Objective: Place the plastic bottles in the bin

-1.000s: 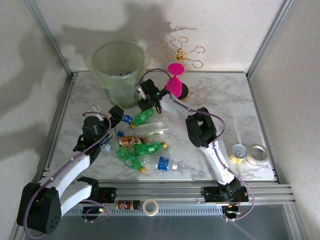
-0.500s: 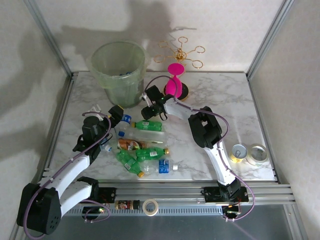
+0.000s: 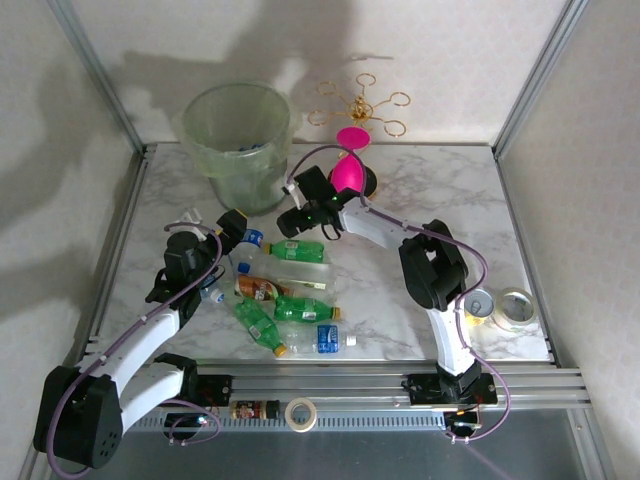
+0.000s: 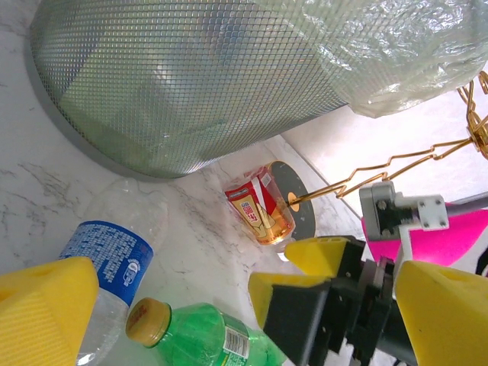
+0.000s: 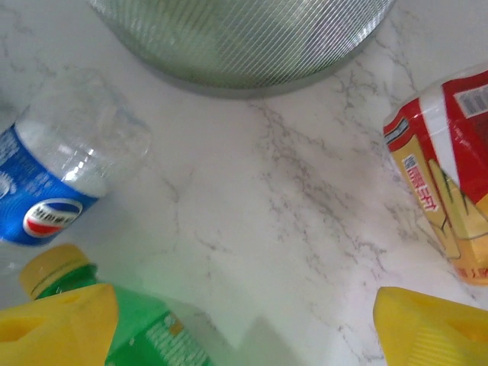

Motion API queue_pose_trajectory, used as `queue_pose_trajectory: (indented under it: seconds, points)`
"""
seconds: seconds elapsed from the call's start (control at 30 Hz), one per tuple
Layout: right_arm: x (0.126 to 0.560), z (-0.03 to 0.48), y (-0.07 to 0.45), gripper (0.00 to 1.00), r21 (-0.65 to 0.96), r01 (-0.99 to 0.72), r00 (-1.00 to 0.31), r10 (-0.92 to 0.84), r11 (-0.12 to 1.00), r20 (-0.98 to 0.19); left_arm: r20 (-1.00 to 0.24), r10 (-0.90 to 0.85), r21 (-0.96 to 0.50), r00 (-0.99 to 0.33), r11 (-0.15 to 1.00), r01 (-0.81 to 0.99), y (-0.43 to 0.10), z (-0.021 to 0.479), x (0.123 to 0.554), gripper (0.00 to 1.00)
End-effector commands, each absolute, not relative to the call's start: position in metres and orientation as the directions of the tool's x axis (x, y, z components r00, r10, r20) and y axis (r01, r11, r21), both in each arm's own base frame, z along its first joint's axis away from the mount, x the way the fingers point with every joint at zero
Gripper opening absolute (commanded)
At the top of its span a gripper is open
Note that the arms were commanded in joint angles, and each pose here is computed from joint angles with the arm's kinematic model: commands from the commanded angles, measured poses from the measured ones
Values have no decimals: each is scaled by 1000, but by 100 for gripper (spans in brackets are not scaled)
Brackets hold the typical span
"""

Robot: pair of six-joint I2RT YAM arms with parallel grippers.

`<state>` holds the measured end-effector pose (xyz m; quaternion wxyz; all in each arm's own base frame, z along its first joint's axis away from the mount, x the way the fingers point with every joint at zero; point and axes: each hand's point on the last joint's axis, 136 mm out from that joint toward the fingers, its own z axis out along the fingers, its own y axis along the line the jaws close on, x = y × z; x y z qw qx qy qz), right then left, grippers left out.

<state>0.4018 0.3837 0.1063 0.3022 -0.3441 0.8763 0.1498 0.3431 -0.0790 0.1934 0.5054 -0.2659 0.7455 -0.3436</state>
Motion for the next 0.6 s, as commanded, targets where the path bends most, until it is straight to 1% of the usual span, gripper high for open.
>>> queue_pose_trajectory:
  seconds: [0.0,0.2,0.33,0.57]
  points:
    - [375,110,390,90,18,-764,-510,-586,645,-630,-579,-745,-783,-331,621,-28,-79,206,344,99]
    - [351,104,391,98,31,-812,-474,-627,583,-619,-570,-750,-790,-334,612,-26,-81,205,347,100]
    - [343,96,395,98,39,-833,-458,-648,552,-609,-564,-752,-793,-340,608,-29,-82,204,348,99]
    - [362,74,388,97,-52,-798,-468,-672,600,-575,-563,-754,-793,-339,608,-35,-81,203,346,100]
